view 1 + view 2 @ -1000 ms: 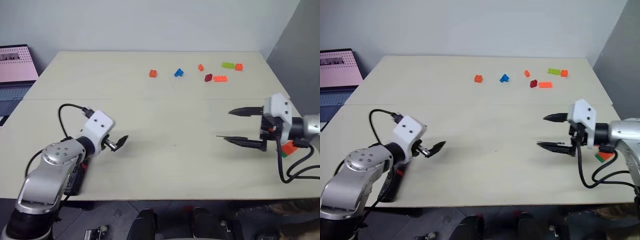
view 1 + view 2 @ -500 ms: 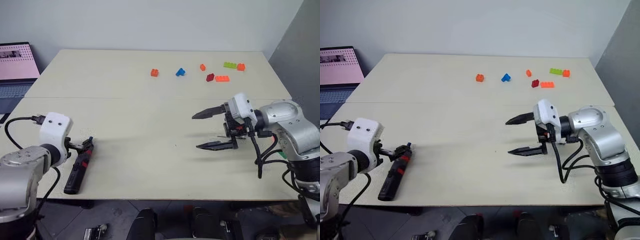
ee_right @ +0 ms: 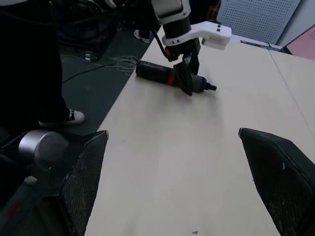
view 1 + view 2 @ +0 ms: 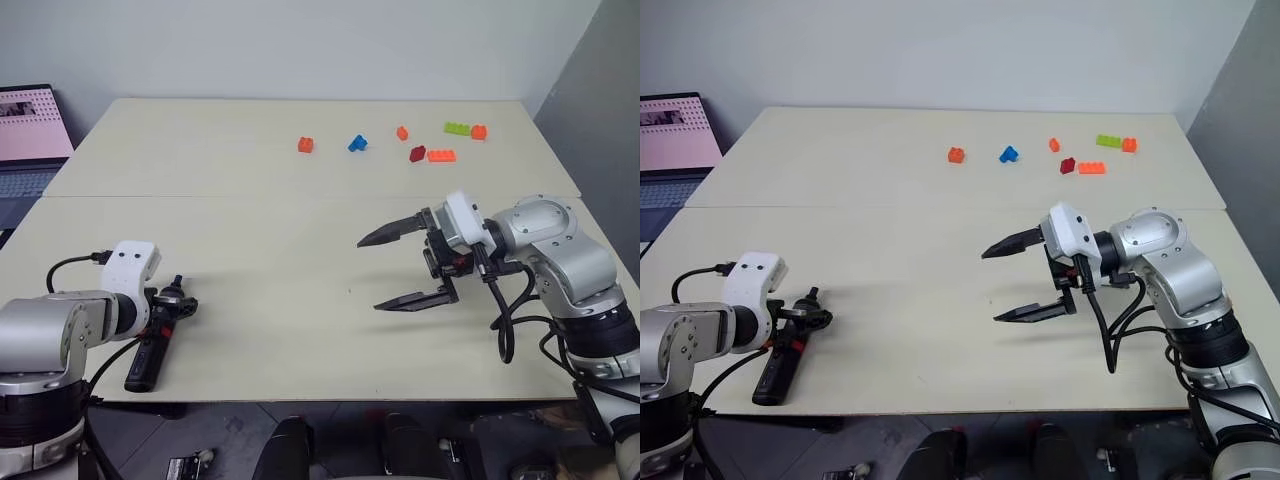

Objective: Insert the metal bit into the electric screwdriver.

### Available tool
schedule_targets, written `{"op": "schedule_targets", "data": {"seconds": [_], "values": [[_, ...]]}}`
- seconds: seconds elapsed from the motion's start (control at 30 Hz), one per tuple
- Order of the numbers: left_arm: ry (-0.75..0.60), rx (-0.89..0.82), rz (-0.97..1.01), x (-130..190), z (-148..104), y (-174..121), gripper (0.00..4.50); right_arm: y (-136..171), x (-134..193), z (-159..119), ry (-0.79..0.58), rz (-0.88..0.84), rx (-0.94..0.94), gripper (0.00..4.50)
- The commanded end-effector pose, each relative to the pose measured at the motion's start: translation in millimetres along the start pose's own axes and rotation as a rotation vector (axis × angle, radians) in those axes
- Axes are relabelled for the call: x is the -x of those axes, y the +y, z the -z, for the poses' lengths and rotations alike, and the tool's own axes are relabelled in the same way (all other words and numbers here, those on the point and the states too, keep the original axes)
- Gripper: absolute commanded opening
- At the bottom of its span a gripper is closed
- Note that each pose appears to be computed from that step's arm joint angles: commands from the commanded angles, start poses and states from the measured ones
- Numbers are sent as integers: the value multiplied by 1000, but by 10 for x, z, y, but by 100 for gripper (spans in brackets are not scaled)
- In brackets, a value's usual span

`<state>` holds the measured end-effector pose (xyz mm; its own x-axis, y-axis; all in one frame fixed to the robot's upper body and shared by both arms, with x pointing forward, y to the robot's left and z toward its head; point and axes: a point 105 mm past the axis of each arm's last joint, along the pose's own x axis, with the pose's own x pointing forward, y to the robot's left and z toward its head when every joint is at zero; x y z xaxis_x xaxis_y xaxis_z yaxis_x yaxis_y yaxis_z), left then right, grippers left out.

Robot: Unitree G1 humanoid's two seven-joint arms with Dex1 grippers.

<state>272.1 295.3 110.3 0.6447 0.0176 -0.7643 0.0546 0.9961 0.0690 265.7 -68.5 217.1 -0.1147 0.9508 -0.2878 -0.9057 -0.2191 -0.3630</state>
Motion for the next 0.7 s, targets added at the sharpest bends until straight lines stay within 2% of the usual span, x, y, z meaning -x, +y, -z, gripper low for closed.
{"op": "schedule_targets", "data": {"seconds": [0.03, 0.3, 0.5, 0.7], "values": [[2, -1, -6, 2, -72, 18, 450, 23, 9, -118, -10, -9, 44, 449], [29, 51, 12, -46, -207, 83, 450, 32, 20, -186, -33, -5, 42, 449], [71, 61, 29, -88, -197, 86, 450, -2, 56, -402, -106, -5, 47, 449], [101, 53, 53, -109, -188, 56, 450, 4, 66, -412, -97, -1, 52, 449]]}}
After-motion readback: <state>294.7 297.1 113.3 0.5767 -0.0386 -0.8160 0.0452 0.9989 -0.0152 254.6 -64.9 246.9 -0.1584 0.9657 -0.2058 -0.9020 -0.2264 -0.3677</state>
